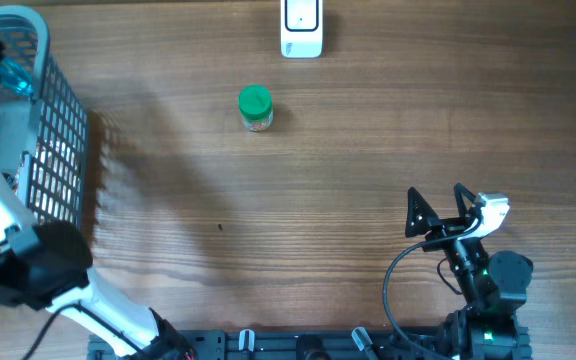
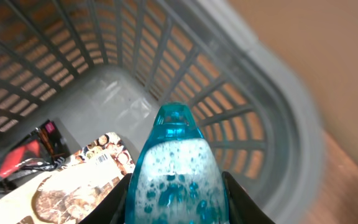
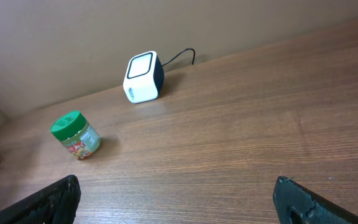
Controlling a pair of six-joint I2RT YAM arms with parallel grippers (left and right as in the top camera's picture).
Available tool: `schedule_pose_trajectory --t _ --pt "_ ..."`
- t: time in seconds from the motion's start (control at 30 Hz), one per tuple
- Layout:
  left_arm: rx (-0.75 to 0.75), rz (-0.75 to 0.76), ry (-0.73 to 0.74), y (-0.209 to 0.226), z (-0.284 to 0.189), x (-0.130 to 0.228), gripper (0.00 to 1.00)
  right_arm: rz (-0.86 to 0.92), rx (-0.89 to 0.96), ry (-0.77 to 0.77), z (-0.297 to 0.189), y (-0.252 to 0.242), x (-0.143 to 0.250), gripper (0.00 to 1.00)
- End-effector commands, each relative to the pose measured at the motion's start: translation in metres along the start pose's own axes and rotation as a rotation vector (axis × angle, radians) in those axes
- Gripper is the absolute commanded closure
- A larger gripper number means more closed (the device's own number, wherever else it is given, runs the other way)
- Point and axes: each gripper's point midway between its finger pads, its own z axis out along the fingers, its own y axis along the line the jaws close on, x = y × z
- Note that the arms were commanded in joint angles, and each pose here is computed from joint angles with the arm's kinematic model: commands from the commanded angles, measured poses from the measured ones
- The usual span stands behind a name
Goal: Scan the item barcode
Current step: 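Reach the left gripper into the basket and grasp the blue bottle, then carry the blue bottle to the scanner and set it beside the jar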
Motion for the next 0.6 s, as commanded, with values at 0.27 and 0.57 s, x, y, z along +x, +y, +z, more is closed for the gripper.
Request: schedule_pose_trajectory --t 0.27,0.57 --pt "0.328 -0.025 -0.340 -0.029 -0.211 -0.008 0.69 0.007 -0.038 0.014 0.000 0.006 0.003 0.00" --pt "0.673 0.205 -0.219 -0.166 -0.225 0.051 0.67 0.007 -0.038 0.013 0.000 0.006 0.003 0.00"
